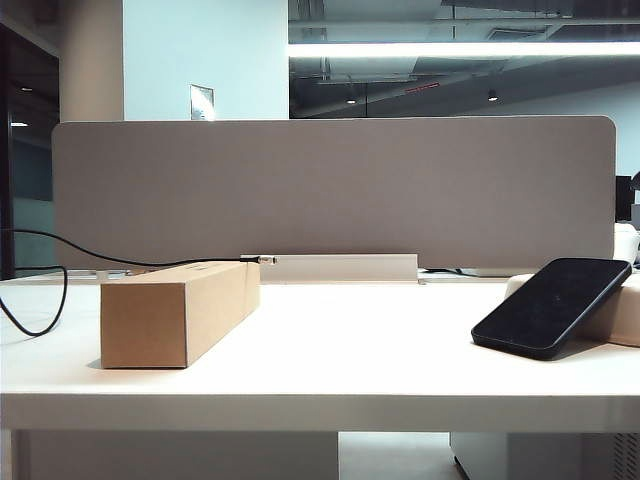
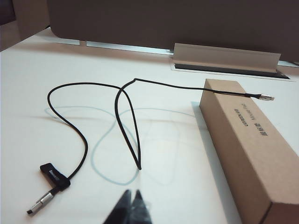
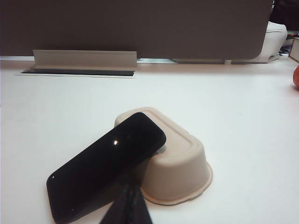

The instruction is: Pick up the charging cable and the phone, plug the charging cable into the charging port on the phone, and finally place them back on the table.

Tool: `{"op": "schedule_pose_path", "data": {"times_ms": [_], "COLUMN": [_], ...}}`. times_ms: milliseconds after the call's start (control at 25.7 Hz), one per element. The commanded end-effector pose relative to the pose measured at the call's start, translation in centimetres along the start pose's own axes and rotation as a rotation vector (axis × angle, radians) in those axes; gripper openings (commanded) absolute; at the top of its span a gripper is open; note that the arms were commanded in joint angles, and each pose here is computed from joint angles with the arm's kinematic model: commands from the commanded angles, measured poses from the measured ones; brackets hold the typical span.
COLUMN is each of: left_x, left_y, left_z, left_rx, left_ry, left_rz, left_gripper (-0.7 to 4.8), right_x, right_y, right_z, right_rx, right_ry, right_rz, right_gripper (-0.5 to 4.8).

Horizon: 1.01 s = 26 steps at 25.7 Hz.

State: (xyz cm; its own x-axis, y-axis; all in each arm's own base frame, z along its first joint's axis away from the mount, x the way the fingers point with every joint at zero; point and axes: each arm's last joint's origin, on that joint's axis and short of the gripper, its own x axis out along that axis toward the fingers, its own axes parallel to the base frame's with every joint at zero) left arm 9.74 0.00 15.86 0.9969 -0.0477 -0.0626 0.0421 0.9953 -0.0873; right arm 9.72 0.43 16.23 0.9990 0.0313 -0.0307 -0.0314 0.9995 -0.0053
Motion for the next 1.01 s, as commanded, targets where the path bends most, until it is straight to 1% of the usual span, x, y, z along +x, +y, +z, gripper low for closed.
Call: {"op": "schedule_pose_path", "data": {"times_ms": [39,584,701,740,779,857,896,1013], "left_x": [-0.02,-0.02,-0.02,-0.02,-0.02,-0.02,-0.02,-0.04], "left_y": [-0.01,-0.02,-0.02,-0.02,-0.04,-0.04,-0.04,-0.05], "left_z": [0.23,0.23,0.23,0.23,0.23,0.25,0.24,0.32], "left_rx": [-0.002,-0.002,-0.002,-0.003,-0.012,-0.044,-0.058,-0.062], "left_ry": [-0.015,-0.015,-0.015,-0.015,-0.015,-0.015,-0.015,-0.017], "left_rz": [0.000,-0.001,-0.001,-0.002,-0.009,-0.009,-0.008,-0.010], "left_gripper": [-0.05,-0.05,-0.06,-0.05,-0.06,-0.06,-0.06,-0.06], "right_x": [-0.02,-0.02,-0.02,-0.02,-0.05,-0.08,-0.10,-0.19], "right_y": [-0.03,-0.02,-0.02,-0.01,-0.01,-0.01,-0.01,-0.02], "right_z": [0.15,0.17,0.17,0.17,0.31,0.46,0.53,0.94], "right_rx": [0.001,0.001,0.013,0.037,0.079,0.109,0.109,0.109], "right_ry": [-0.013,-0.014,-0.014,-0.015,-0.018,-0.023,-0.025,-0.038], "right_rz": [-0.007,-0.005,-0.005,-0.002,-0.001,-0.001,-0.001,0.000], "right_gripper": [-0.01,-0.01,-0.01,-0.01,-0.01,-0.01,-0.01,-0.01]}}
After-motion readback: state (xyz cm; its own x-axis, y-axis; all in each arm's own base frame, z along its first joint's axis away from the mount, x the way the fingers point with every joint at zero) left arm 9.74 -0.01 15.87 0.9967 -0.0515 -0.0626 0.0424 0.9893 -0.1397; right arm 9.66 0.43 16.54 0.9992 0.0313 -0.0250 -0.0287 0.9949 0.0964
